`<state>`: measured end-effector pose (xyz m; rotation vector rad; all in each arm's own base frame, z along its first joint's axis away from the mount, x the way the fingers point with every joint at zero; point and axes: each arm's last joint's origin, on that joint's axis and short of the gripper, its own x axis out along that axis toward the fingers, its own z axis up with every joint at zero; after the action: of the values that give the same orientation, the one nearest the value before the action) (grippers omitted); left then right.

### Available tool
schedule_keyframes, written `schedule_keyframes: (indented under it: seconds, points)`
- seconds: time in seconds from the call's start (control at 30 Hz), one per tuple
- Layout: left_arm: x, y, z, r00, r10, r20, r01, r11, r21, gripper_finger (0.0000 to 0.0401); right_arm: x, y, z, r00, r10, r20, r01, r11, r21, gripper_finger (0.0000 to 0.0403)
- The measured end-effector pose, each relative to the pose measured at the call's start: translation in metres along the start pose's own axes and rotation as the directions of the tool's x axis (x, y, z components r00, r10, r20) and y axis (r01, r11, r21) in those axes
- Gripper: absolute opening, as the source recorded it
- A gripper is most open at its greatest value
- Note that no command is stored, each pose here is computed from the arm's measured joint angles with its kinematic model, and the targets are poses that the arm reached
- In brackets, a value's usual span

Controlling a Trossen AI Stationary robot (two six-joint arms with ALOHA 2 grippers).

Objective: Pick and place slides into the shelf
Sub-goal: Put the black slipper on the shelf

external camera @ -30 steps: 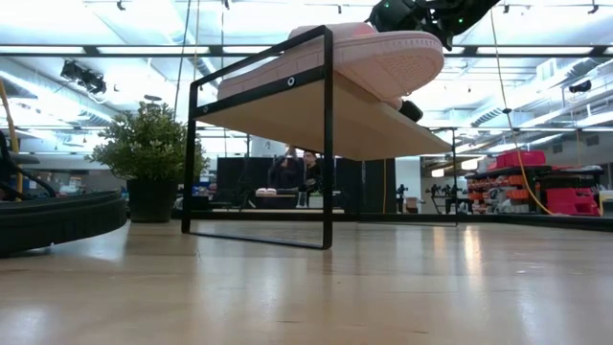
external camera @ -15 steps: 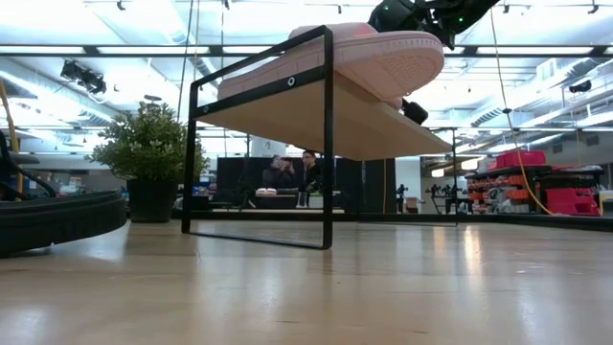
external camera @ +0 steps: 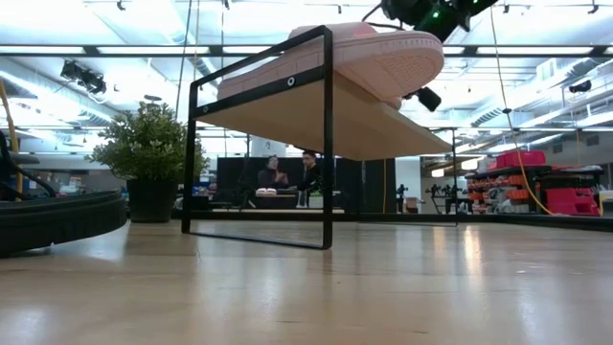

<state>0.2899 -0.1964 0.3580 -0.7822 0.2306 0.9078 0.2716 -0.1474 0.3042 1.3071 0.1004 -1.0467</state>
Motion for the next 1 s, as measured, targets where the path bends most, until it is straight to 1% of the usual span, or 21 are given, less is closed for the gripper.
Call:
schedule_keyframes:
  seconds: [0.13, 0.3, 0.43, 0.53, 0.67, 0.7, 0.8, 0.87, 1.0]
  points:
    - [-0.005, 0.001, -0.004, 0.999, 0.004, -0.042, -0.004, 1.0, 0.003, 0.0107, -0.017, -0.002, 0.003, 1.0, -0.012, 0.003, 0.012, 1.0, -0.029, 0.0142]
    - [-0.017, 0.003, -0.015, 0.997, -0.02, -0.075, 0.019, 1.0, -0.022, 0.0107, -0.051, -0.001, 0.001, 0.999, 0.032, 0.001, -0.032, 0.994, -0.106, 0.015]
    - [-0.028, 0.003, -0.035, 0.994, -0.098, -0.054, 0.094, 0.993, -0.075, 0.0107, -0.081, 0.002, -0.004, 0.994, 0.107, -0.019, -0.108, 0.978, -0.178, 0.0151]
    - [-0.033, 0.003, -0.051, 0.985, -0.17, -0.029, 0.165, 0.978, -0.126, 0.0107, -0.102, 0.004, -0.011, 0.983, 0.174, -0.058, -0.183, 0.953, -0.24, 0.0151]
    - [-0.04, 0.004, -0.069, 0.971, -0.235, -0.045, 0.223, 0.956, -0.189, 0.0107, -0.131, 0.005, -0.029, 0.941, 0.269, -0.205, -0.32, 0.904, -0.282, 0.0151]
    - [-0.041, 0.003, -0.073, 0.966, -0.254, -0.048, 0.239, 0.948, -0.209, 0.0107, -0.138, 0.005, -0.036, 0.925, 0.286, -0.248, -0.353, 0.89, -0.289, 0.0151]
    - [-0.046, -0.001, -0.082, 0.949, -0.309, -0.06, 0.289, 0.931, -0.221, 0.0107, -0.155, 0.004, -0.058, 0.879, 0.314, -0.358, -0.429, 0.849, -0.309, 0.015]
    - [-0.052, -0.007, -0.083, 0.934, -0.353, -0.052, 0.334, 0.916, -0.224, 0.0107, -0.164, 0.003, -0.074, 0.857, 0.316, -0.407, -0.455, 0.835, -0.311, 0.015]
    - [-0.059, -0.021, -0.084, 0.903, -0.425, -0.061, 0.406, 0.892, -0.197, 0.0107, -0.173, 0.001, -0.099, 0.843, 0.308, -0.44, -0.469, 0.822, -0.323, 0.0149]
